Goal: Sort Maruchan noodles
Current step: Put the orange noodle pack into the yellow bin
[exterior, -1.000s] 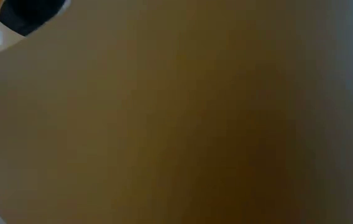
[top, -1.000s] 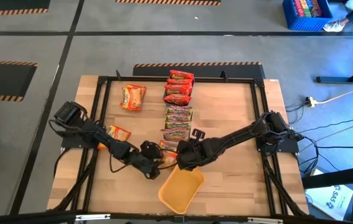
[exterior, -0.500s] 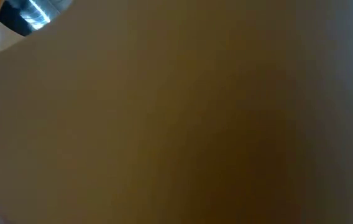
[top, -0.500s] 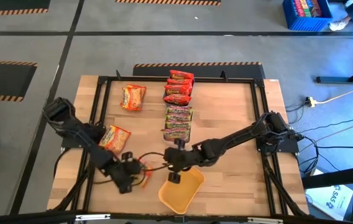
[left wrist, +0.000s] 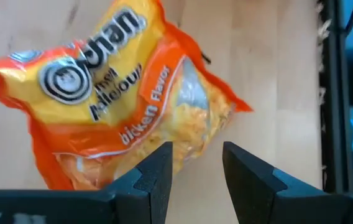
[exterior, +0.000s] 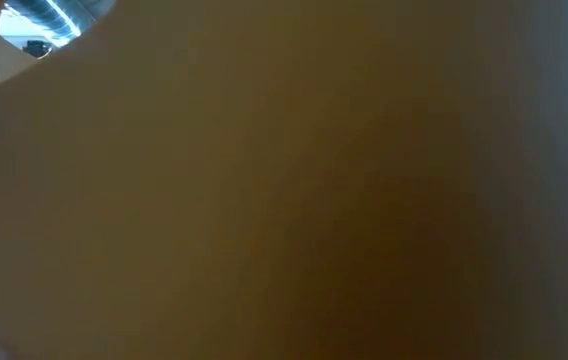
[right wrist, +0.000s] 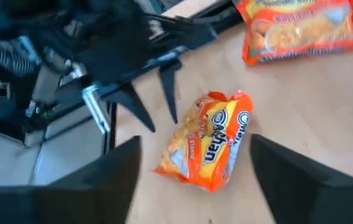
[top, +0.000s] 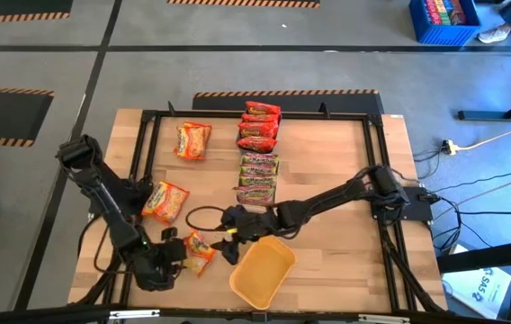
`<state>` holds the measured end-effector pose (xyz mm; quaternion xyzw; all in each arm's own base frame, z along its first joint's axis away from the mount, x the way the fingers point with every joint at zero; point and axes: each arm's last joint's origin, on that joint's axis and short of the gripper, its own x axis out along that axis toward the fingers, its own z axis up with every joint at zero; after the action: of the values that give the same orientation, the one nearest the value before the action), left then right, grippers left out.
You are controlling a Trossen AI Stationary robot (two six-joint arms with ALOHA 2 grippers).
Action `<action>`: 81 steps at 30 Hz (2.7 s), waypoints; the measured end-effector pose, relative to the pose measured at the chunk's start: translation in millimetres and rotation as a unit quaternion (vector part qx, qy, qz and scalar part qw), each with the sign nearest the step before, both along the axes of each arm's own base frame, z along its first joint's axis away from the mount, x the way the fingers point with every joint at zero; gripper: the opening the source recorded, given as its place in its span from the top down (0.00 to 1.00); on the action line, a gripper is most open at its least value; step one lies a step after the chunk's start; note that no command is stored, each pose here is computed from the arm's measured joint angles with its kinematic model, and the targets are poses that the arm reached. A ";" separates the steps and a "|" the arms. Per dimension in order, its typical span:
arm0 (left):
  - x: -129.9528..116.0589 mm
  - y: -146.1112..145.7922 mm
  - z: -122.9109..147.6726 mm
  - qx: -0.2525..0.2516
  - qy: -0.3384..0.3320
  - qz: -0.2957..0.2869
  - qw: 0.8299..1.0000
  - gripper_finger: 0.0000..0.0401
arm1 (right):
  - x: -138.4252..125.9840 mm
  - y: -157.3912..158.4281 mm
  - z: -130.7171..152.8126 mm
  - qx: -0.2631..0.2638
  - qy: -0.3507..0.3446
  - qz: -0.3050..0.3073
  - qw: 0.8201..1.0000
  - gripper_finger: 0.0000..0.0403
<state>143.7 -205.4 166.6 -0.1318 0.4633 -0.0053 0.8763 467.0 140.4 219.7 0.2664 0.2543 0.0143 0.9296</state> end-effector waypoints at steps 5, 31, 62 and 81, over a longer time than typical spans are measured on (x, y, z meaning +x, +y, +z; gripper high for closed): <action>-14.2 -10.8 -1.8 -0.005 -0.026 0.017 0.999 0.66 | 21.4 -6.2 -18.1 0.057 0.022 -0.014 0.998 0.07; 11.4 -26.7 -58.5 0.052 -0.096 0.091 0.990 0.66 | 49.4 -12.2 -93.0 0.134 0.098 -0.042 0.985 0.12; 13.9 -23.2 -40.3 0.012 -0.053 0.046 0.998 0.66 | 56.1 -9.1 -104.4 0.070 0.040 0.025 0.996 0.91; -14.6 -16.5 18.9 -0.048 -0.112 0.020 0.992 0.66 | 25.6 2.8 -15.7 -0.092 0.031 0.062 0.993 0.99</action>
<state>129.1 -221.9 185.6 -0.1818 0.3583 -0.0246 0.9154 492.6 143.2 204.0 0.1634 0.2993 0.0405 0.9392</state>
